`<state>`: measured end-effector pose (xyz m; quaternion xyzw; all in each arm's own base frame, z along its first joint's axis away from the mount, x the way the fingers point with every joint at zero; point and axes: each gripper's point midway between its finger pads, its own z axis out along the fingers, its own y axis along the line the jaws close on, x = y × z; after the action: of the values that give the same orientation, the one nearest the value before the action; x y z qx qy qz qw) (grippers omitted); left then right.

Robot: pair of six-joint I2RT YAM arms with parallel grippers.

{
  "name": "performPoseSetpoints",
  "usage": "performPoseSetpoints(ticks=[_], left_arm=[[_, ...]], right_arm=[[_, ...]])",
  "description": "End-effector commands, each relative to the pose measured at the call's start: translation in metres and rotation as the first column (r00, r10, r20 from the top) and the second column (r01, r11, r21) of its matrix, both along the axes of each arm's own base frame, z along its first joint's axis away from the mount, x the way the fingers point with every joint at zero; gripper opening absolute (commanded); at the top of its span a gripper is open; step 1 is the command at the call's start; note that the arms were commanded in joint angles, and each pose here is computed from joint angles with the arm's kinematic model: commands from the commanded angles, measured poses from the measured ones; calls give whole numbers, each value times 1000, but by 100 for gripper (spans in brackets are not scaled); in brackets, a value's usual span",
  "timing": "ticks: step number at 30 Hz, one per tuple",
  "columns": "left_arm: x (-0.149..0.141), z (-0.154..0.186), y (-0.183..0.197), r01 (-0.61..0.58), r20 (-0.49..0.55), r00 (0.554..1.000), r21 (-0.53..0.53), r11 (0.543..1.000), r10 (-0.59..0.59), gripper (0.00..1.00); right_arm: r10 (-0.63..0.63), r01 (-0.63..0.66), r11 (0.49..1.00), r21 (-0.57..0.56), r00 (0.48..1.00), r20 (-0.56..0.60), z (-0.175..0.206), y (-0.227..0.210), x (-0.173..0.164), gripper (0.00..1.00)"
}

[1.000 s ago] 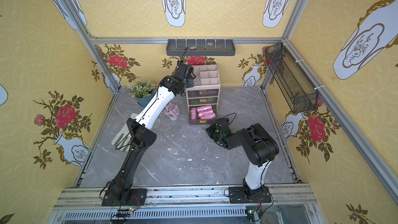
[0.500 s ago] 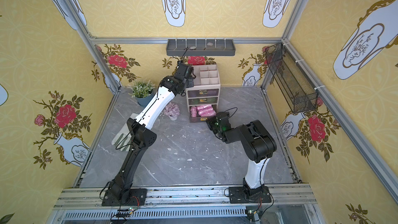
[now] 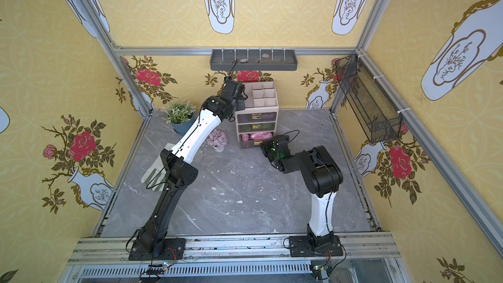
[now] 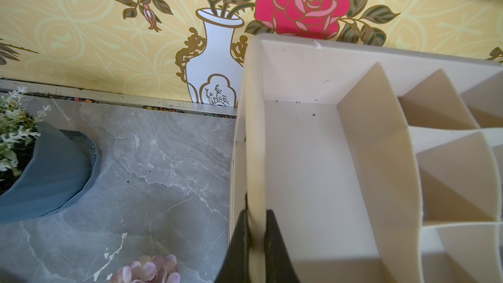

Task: Sort the rolls of trash bags by color and place them into the drawer
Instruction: Close the drawer in the storage box.

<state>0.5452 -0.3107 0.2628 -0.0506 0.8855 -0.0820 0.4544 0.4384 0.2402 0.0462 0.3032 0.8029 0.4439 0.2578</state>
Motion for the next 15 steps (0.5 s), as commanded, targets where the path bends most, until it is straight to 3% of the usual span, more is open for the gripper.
performPoseSetpoints(ticks=[1, 15], left_arm=[[-4, -26, -8, 21, -72, 997, -9, 1000, -21, 0], [-5, -26, -8, 22, -72, 997, -11, 1000, -23, 0]], right_arm=[[-2, 0, 999, 47, 999, 41, 12, 7, 11, 6], [-35, 30, 997, 70, 997, 66, 23, 14, 38, 7]])
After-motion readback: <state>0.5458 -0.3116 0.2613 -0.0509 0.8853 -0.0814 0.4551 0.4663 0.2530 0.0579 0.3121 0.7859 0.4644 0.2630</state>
